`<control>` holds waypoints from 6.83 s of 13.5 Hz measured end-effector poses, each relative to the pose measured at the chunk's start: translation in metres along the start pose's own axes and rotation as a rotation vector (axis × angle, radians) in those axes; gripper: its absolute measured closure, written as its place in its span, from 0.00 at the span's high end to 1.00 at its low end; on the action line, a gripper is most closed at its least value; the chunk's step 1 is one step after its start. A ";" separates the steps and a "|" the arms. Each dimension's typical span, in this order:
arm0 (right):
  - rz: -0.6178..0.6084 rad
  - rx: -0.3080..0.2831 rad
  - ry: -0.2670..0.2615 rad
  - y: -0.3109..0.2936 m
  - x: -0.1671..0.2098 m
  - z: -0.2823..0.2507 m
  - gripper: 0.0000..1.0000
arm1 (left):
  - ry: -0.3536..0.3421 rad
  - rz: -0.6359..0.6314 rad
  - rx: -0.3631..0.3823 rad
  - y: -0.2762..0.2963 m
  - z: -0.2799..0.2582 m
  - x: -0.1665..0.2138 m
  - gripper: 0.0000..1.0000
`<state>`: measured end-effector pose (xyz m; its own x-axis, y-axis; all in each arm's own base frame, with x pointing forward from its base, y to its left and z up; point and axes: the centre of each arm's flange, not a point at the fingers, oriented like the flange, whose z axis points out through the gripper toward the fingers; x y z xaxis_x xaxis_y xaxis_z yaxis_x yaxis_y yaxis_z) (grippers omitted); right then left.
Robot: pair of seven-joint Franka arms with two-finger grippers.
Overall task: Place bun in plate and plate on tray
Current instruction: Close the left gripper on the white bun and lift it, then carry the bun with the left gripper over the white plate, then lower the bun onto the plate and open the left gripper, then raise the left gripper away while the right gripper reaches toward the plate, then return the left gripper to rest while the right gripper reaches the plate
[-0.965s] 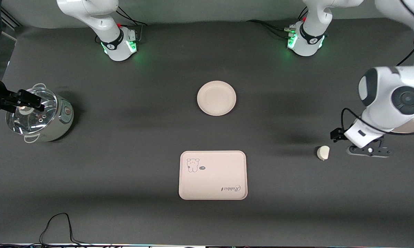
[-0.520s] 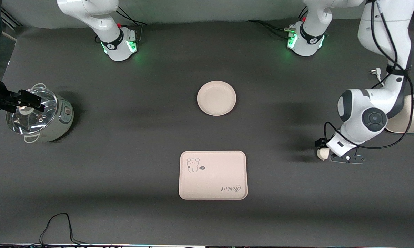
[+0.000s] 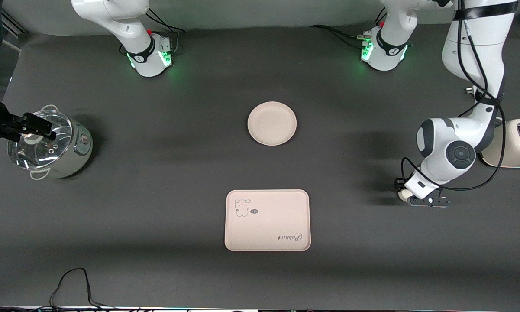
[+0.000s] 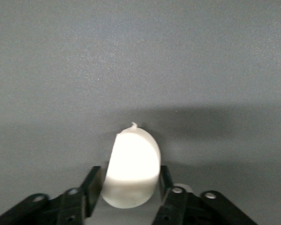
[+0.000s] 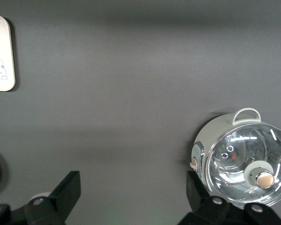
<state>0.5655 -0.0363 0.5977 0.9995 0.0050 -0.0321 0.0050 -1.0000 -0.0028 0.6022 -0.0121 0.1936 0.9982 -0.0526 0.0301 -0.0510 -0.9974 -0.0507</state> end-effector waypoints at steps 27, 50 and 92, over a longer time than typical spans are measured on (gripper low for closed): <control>0.012 0.001 -0.009 0.007 -0.001 0.004 1.00 | -0.066 -0.118 -0.142 0.419 -0.162 -0.188 0.08; 0.009 0.002 -0.022 0.005 -0.002 0.010 1.00 | -0.068 -0.160 -0.105 0.476 -0.038 -0.236 1.00; 0.056 0.211 -0.010 -0.437 -0.152 0.199 1.00 | 0.052 -0.032 -0.060 -0.008 -0.411 -0.010 1.00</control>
<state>0.4051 0.4002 0.4046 0.9976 -0.0494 -0.0481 -0.0584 -0.9760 -0.2097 0.5789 -0.0237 0.6038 0.9964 -0.0211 0.0825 -0.0221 -0.9997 0.0115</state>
